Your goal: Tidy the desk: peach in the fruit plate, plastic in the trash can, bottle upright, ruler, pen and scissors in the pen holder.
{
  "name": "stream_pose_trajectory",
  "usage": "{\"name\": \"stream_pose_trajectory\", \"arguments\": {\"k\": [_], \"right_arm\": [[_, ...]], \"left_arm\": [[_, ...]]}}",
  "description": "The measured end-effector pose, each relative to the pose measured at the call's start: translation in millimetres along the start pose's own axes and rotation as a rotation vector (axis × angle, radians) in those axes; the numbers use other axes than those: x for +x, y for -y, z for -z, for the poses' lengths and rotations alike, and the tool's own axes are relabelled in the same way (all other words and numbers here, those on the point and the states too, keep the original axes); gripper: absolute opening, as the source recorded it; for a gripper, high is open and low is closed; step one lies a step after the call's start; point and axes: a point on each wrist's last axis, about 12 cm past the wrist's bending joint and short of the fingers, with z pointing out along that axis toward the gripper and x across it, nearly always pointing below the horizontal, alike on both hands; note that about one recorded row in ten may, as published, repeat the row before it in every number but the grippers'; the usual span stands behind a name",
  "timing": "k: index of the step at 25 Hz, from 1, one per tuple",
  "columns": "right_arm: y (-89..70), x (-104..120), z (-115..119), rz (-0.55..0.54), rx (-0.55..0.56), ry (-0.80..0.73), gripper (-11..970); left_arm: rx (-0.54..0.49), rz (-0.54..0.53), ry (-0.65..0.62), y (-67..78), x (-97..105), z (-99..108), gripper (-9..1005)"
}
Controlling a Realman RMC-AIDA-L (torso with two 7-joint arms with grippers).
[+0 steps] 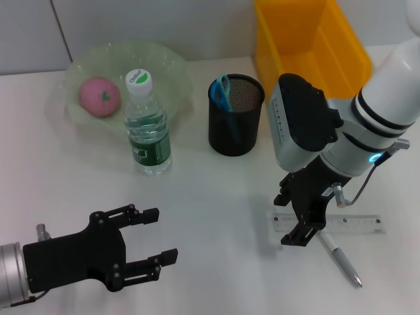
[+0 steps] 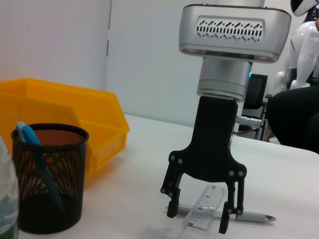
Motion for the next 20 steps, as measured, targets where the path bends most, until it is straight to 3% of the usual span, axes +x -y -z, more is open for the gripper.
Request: {"name": "stream_pose_trajectory", "arguments": {"k": [20], "right_arm": [[2.9,0.1,-6.1,-0.013,-0.007,-0.007,710]], "left_arm": [[0.004,0.009,0.002,0.6,0.2,0.1,755]]}}
